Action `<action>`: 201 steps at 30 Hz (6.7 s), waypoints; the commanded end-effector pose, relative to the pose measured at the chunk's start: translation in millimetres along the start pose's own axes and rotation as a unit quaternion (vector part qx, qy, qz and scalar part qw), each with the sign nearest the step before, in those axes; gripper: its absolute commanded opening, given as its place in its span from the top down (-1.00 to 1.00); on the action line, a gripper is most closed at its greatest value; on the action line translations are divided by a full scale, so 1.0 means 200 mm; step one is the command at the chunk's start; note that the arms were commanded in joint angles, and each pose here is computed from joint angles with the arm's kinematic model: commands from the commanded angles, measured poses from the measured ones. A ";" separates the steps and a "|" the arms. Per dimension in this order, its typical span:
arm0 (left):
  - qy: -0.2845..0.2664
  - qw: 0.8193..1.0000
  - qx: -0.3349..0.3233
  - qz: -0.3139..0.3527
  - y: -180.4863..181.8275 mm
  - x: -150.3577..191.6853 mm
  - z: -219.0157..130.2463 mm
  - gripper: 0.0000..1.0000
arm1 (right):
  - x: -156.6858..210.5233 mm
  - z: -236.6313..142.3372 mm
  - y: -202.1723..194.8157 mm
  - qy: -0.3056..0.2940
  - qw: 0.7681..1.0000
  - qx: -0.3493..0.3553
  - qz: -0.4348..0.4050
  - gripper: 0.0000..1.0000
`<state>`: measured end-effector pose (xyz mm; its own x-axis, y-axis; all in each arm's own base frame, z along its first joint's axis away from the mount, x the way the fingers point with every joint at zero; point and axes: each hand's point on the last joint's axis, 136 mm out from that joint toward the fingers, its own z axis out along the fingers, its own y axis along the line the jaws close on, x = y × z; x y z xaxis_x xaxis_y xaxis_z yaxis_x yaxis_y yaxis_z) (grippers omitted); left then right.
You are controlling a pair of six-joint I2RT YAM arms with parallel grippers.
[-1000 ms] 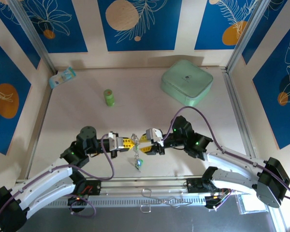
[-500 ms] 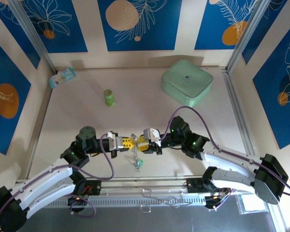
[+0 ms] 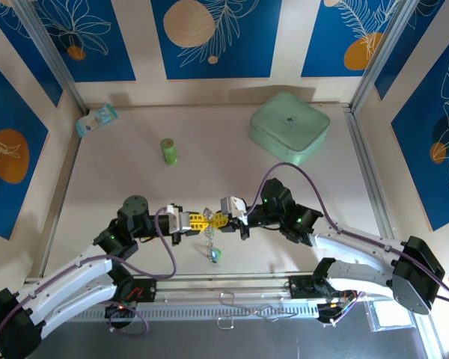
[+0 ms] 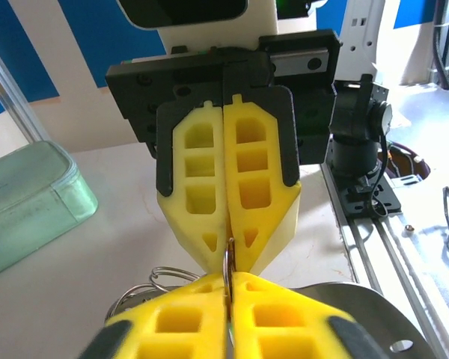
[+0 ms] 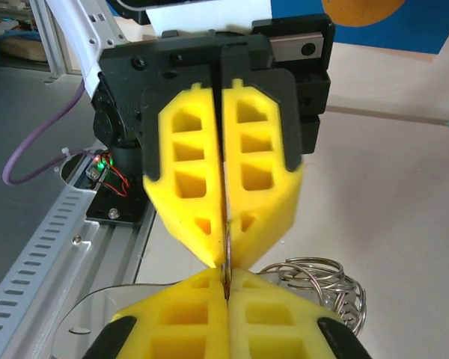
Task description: Put the keys on the keyring
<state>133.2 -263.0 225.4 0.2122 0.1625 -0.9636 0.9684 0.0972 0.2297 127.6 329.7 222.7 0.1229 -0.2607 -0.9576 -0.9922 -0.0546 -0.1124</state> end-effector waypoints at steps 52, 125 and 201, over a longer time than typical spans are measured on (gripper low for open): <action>-0.018 1.000 -0.012 0.008 0.04 -0.05 0.02 1.00 | -0.01 -0.18 -0.04 0.043 0.997 0.034 0.047 0.22; -0.029 0.999 0.004 0.019 0.02 -0.07 0.03 1.00 | 0.01 -0.05 -0.03 0.051 0.998 -0.006 0.034 0.31; -0.020 0.999 0.017 0.019 -0.01 -0.09 0.02 1.00 | 0.02 -0.05 -0.03 0.085 0.995 -0.026 0.044 0.69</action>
<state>135.5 -267.3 225.3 0.2173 0.1894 -0.9576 0.9679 0.0850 0.2364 138.1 314.1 212.9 0.0251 -0.4516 -0.8919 -0.9993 -0.0349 -0.0104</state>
